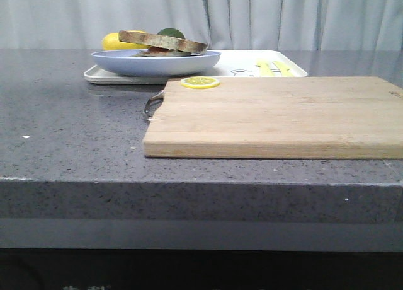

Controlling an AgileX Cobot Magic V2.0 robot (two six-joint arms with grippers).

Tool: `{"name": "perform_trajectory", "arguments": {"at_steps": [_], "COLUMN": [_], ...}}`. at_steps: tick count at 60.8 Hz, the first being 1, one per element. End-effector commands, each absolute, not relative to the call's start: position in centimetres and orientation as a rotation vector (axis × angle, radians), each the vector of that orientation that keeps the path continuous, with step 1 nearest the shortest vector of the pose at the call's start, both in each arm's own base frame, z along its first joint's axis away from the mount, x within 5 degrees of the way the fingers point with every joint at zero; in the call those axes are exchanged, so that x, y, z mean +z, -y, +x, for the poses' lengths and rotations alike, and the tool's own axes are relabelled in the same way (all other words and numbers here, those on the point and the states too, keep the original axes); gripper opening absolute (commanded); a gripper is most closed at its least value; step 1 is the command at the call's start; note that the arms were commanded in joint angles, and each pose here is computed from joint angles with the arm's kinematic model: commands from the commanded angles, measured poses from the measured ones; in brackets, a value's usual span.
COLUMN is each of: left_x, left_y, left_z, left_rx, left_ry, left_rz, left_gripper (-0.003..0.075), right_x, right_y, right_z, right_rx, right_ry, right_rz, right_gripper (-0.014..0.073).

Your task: Place bread and move sandwich to tray

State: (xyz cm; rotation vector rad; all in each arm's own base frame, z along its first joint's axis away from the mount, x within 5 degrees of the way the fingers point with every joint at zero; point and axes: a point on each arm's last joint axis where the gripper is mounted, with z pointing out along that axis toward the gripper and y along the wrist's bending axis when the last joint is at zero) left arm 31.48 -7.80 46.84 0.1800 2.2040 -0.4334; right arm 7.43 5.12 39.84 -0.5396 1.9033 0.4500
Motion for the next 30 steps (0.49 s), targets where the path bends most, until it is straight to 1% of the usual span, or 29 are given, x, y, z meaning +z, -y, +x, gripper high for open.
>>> {"name": "perform_trajectory", "arguments": {"at_steps": [1, 8, 15, 22, 30], "left_x": [49.8, 48.9, 47.0, 44.4, 40.7], "left_y": [7.8, 7.9, 7.5, 7.0, 6.4], "left_z": [26.8, 22.9, 19.9, 17.7, 15.8], "left_rx": [-0.391, -0.35, -0.347, -0.349, -0.345], "left_ry": [-2.014, -1.933, -1.9, -1.926, -1.99], "left_rz": [0.239, 0.363, 0.39, 0.392, 0.403], "left_gripper": [0.0259, 0.0259, 0.0259, 0.0259, 0.0259], "right_x": [41.1, 41.1, 41.1, 41.1, 41.1], "right_y": [-5.1, -5.1, -5.1, -5.1, -5.1], "right_z": [7.5, 7.5, 7.5, 7.5, 7.5], "right_rx": [0.467, 0.467, 0.467, 0.467, 0.467], "right_ry": [-1.821, -1.821, -1.821, -1.821, -1.821], "right_rz": [-0.496, -0.496, -0.496, -0.496, -0.496], "right_gripper": [0.0363, 0.0363, 0.0363, 0.0363, 0.0363]}}
